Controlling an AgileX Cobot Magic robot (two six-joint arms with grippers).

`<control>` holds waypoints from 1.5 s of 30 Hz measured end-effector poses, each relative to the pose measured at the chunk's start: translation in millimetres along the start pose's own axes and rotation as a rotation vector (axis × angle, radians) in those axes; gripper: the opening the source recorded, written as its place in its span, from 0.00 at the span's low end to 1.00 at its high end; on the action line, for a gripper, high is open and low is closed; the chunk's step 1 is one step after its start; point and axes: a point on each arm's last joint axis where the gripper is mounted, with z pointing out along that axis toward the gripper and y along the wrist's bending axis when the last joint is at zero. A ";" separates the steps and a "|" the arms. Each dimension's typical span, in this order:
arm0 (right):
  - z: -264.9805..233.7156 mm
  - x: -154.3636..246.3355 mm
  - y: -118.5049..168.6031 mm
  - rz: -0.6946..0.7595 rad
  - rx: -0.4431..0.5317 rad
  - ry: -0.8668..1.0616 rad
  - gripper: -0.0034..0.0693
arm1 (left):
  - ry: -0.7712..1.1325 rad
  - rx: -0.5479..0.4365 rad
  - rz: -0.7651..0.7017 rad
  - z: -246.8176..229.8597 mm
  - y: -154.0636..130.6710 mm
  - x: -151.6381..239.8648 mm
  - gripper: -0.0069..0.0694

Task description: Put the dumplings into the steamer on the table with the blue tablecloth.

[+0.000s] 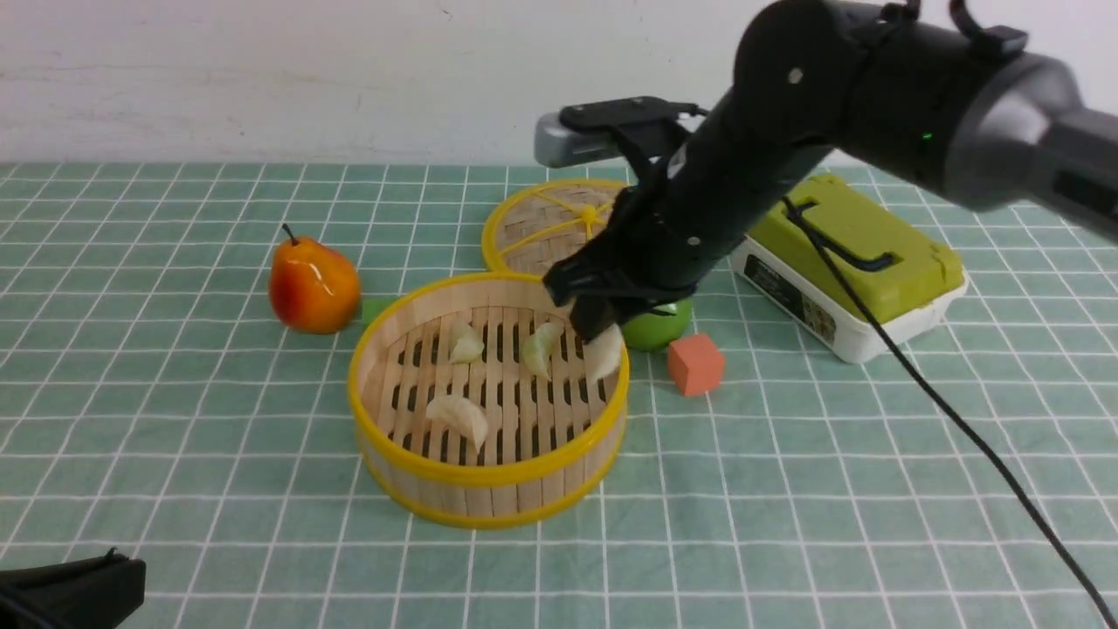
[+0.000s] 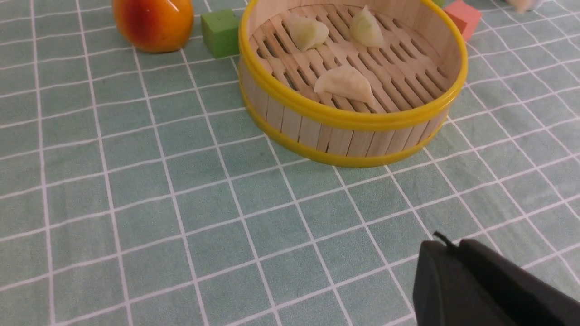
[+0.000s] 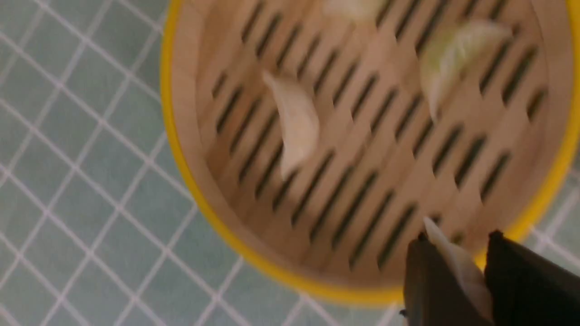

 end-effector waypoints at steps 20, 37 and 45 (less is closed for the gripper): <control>99.3 2.0 -7.1 -0.050 0.018 0.013 0.56 | 0.000 0.000 0.000 0.0 0.0 0.0 0.15; -245.7 22.5 0.0 -0.066 0.511 -0.285 0.02 | 0.000 0.000 0.000 0.0 0.0 0.0 0.16; -252.3 145.3 10.0 -0.121 0.381 -0.577 0.02 | 0.000 0.000 0.000 0.0 0.0 0.0 0.18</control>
